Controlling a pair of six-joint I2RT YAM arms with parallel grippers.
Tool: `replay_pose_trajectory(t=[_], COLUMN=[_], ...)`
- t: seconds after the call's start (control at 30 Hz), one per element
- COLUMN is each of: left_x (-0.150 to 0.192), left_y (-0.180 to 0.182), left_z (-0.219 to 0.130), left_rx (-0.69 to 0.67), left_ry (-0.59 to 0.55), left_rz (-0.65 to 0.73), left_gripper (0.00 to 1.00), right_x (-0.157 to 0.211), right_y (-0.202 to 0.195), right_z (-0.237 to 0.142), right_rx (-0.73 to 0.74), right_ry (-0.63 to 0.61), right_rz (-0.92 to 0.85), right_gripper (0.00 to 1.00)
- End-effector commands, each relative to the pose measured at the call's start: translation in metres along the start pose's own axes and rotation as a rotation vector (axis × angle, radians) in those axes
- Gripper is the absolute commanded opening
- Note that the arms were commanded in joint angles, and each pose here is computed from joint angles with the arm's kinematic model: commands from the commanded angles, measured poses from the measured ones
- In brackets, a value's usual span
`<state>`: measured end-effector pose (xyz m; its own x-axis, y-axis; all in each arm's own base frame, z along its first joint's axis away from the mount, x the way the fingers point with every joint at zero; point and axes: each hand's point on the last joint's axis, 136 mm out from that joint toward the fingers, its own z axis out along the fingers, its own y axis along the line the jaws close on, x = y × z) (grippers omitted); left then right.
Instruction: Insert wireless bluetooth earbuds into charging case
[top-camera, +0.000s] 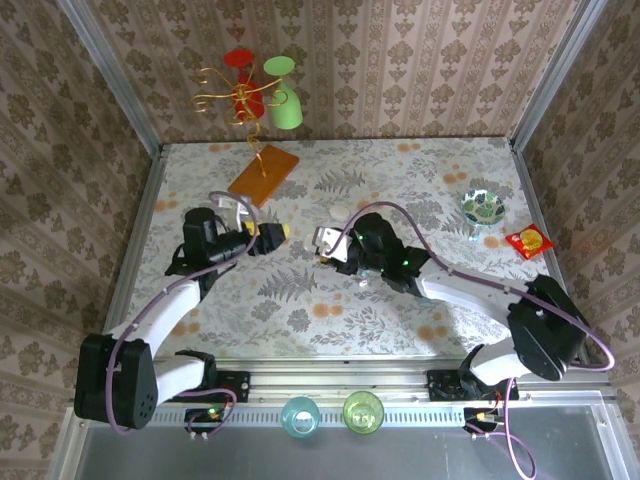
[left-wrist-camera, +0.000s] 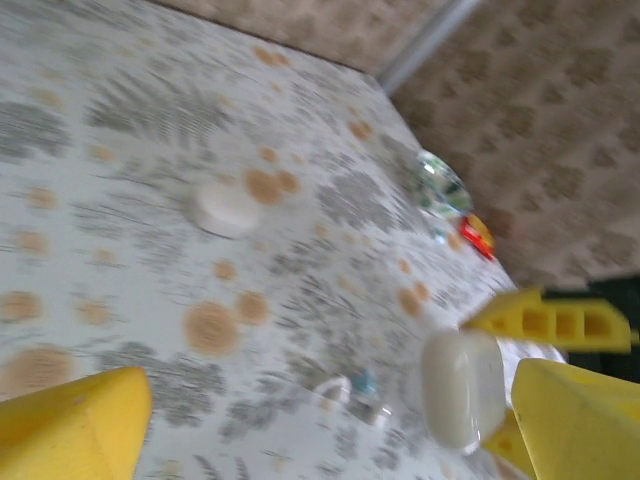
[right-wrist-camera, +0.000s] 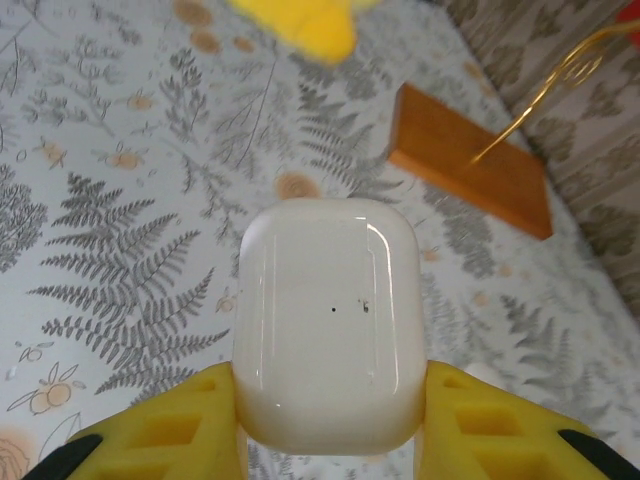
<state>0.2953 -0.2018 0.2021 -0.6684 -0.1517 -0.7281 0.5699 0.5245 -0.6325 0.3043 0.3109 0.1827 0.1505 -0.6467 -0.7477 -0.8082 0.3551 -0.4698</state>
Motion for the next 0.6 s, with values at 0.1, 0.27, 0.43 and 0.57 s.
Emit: replay_pose_trajectory(t=[0.1, 0.27, 0.43, 0.57], left_x=[0.007, 0.018, 0.023, 0.029], left_y=[-0.059, -0.079, -0.094, -0.098], left_z=[0.011, 0.017, 0.02, 0.022], left_rx=[0.262, 0.346, 0.424, 0.444], left_ry=[0.109, 0.16, 0.18, 0.205], left_rz=[0.031, 0.055, 0.077, 0.085], left_gripper=[0.75, 0.62, 0.54, 0.49], right_x=[-0.023, -0.036, -0.041, -0.043], right_y=[-0.007, -0.01, -0.013, -0.015], right_z=[-0.03, -0.036, -0.039, -0.039], right_rx=[-0.002, -0.002, 0.007, 0.016], right_ry=[-0.035, -0.072, -0.09, -0.097], right_rz=[-0.081, -0.094, -0.097, -0.099], right_gripper=[0.34, 0.33, 0.33, 0.33])
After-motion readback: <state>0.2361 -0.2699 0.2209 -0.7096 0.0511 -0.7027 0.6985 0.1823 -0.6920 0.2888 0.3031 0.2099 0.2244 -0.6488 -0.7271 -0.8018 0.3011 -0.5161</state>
